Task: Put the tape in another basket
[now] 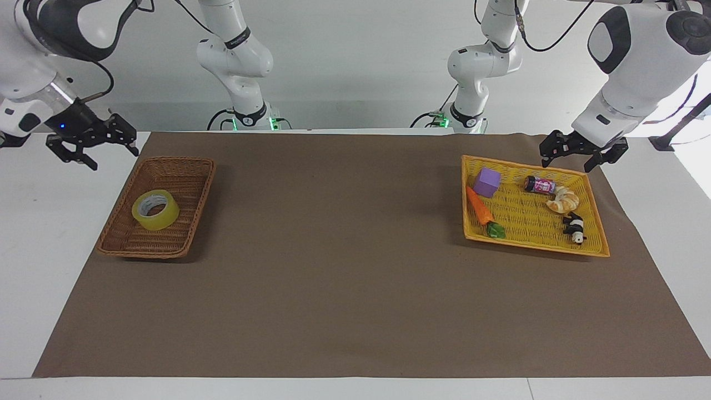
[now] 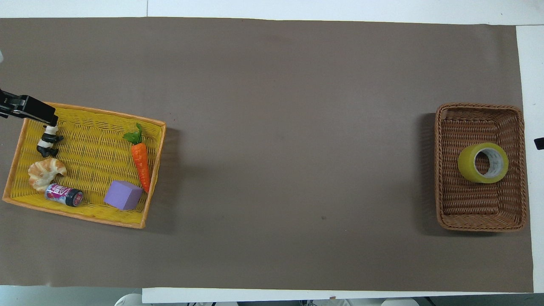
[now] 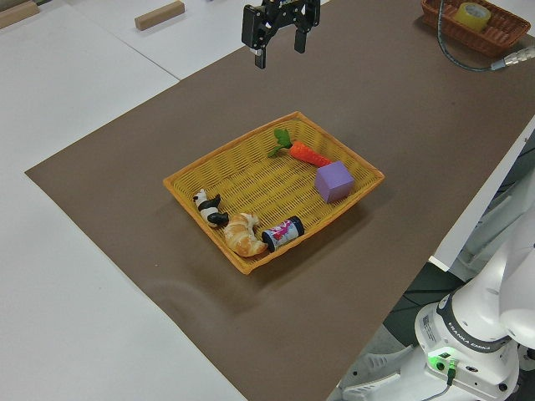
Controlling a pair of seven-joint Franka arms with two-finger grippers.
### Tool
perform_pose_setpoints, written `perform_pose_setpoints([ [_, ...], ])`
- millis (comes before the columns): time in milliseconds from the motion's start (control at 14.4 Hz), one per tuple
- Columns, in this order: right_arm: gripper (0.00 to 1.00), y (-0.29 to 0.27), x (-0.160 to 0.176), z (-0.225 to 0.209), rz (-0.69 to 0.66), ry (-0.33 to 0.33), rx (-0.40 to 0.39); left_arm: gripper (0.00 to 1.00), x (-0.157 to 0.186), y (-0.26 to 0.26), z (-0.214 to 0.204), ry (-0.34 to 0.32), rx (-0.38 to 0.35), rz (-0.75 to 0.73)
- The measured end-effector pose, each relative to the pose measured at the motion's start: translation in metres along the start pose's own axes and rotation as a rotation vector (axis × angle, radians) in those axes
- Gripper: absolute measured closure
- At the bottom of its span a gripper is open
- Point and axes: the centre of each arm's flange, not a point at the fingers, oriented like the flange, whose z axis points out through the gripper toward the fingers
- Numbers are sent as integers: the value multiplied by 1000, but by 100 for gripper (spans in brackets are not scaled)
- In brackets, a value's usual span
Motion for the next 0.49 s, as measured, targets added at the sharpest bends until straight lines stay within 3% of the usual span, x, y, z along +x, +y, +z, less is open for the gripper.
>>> perform_pose_setpoints([
  [208, 0, -13, -23, -39, 85, -41, -34, 0, -4, 1, -7, 14, 5, -1],
  [486, 0, -53, -10, -69, 80, -47, -133, 0, -8, 4, -14, 26, 9, 2],
])
